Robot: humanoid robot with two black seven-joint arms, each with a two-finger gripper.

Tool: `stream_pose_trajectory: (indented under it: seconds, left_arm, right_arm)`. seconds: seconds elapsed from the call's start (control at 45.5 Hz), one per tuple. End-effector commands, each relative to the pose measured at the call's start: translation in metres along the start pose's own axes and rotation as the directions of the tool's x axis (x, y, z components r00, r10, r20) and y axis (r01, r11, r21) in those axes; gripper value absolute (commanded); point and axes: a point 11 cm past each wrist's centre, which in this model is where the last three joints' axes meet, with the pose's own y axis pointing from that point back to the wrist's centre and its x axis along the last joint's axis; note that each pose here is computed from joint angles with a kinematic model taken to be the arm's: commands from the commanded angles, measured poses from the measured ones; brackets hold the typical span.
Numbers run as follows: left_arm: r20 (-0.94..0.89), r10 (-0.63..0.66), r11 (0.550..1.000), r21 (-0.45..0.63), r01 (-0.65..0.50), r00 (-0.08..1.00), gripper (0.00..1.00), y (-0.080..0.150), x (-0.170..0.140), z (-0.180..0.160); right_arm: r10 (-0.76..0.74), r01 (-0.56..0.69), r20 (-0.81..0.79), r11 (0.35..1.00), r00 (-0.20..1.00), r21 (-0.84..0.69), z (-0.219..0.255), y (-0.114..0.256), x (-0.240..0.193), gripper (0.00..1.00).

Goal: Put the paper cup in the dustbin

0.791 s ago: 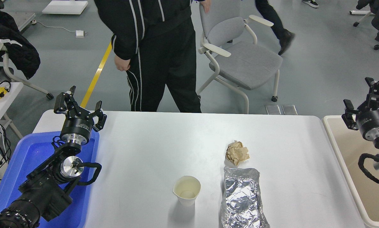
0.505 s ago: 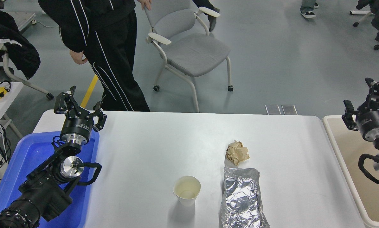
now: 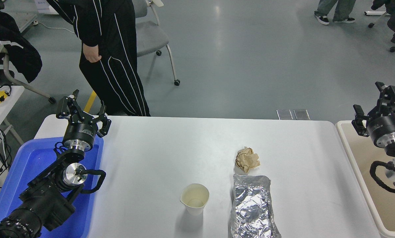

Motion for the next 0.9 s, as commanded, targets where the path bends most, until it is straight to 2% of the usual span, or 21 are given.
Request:
stream_pose_trajectory:
  seconds: [0.0, 0.132, 0.242, 0.418, 0.549, 0.681, 0.835, 0.879]
  left_arm:
    - [0.0, 0.0, 1.0, 0.0, 0.0, 1.0, 1.0, 0.0, 0.0, 0.0]
    - [0.0, 0.0, 1.0, 0.0, 0.0, 1.0, 1.0, 0.0, 0.0, 0.0]
    - [0.001, -0.001, 1.0, 0.001, 0.001, 1.0, 1.0, 0.0, 0.0, 0.0]
    - [0.001, -0.001, 1.0, 0.0, 0.001, 1.0, 1.0, 0.0, 0.0, 0.0]
    - [0.0, 0.0, 1.0, 0.0, 0.0, 1.0, 1.0, 0.0, 0.0, 0.0]
    - [0.0, 0.0, 1.0, 0.0, 0.0, 1.0, 1.0, 0.0, 0.0, 0.0]
    - [0.001, -0.001, 1.0, 0.001, 0.001, 1.0, 1.0, 0.0, 0.0, 0.0]
    - [0.0, 0.0, 1.0, 0.0, 0.0, 1.0, 1.0, 0.0, 0.0, 0.0]
  right_arm:
    - [0.003, -0.003, 0.008, 1.0, 1.0, -0.002, 0.002, 0.001, 0.001, 0.99]
    - [0.014, -0.014, 0.035, 1.0, 0.999, 0.01, -0.001, 0.001, 0.002, 0.99]
    - [0.038, -0.04, 0.168, 0.999, 0.985, 0.01, 0.001, 0.002, 0.005, 0.99]
    - [0.029, -0.031, 0.155, 1.0, 0.987, 0.007, 0.002, 0.001, 0.001, 0.99]
    - [-0.139, 0.137, -0.062, 0.99, 0.988, -0.043, 0.0, -0.01, -0.034, 0.99]
    - [-0.238, 0.223, -0.258, 0.971, 0.936, -0.087, -0.021, -0.021, -0.039, 0.99]
    - [-0.359, 0.335, -0.471, 0.932, 0.806, -0.137, -0.06, -0.041, -0.063, 0.99]
    - [-0.43, 0.404, -0.584, 0.896, 0.688, -0.185, -0.072, -0.046, -0.083, 0.99]
